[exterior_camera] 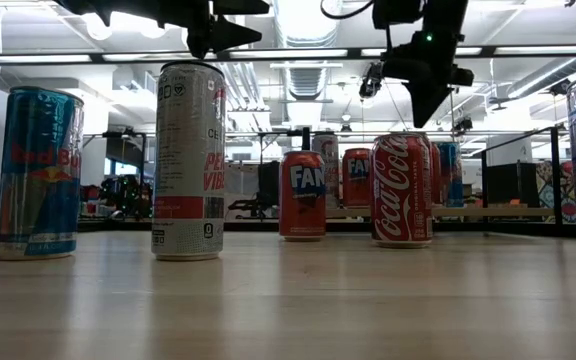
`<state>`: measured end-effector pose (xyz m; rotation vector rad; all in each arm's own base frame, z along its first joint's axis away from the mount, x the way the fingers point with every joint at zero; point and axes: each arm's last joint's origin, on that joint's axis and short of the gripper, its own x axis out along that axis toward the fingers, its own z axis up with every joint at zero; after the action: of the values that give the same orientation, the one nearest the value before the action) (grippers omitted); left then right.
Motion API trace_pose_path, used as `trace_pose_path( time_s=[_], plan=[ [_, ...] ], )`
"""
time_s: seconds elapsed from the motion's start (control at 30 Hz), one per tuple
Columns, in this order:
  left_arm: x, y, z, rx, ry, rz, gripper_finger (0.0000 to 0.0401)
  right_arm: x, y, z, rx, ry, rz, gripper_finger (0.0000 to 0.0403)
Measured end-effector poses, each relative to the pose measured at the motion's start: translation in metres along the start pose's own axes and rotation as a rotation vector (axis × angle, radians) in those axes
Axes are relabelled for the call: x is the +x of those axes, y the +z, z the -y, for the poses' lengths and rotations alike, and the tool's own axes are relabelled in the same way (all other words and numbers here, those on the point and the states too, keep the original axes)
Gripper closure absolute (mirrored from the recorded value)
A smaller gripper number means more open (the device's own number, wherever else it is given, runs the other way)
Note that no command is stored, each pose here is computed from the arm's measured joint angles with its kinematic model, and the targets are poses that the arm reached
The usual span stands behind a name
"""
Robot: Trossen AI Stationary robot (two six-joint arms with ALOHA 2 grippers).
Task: Place canned beverage on shelf
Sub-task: Put the red black soda can on the shelf aligned with the other red black soda can
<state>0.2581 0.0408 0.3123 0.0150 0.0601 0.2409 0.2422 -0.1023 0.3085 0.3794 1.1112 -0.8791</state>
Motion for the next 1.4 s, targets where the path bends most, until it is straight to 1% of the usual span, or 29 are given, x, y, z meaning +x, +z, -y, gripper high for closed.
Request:
trace_pose_path(
  time_s=[0.27, 0.4, 0.67, 0.83, 1.03, 1.4],
  plan=[
    [0.004, -0.001, 0.0, -0.002, 0.0, 0.019, 0.006, 0.0, 0.017, -0.009, -0.007, 0.078, 0.154, 0.0394],
    [0.005, -0.002, 0.001, -0.01, 0.0, 0.015, 0.006, 0.008, 0.023, -0.014, -0.01, 0.085, 0.169, 0.0394],
    [0.006, -0.001, 0.001, -0.029, -0.001, 0.022, 0.006, 0.036, 0.026, -0.028, -0.055, 0.068, 0.087, 0.0394],
    [0.006, -0.001, 0.001, -0.029, -0.001, 0.021, 0.006, 0.047, 0.027, -0.033, -0.063, 0.053, 0.054, 0.0394],
    [0.006, -0.001, 0.001, -0.028, -0.001, 0.02, 0.006, 0.052, 0.027, -0.035, -0.06, 0.044, 0.032, 0.0394],
    [0.006, -0.001, 0.001, -0.028, -0.001, 0.02, 0.006, 0.05, 0.022, -0.032, -0.055, 0.014, -0.006, 0.0394]
  ],
)
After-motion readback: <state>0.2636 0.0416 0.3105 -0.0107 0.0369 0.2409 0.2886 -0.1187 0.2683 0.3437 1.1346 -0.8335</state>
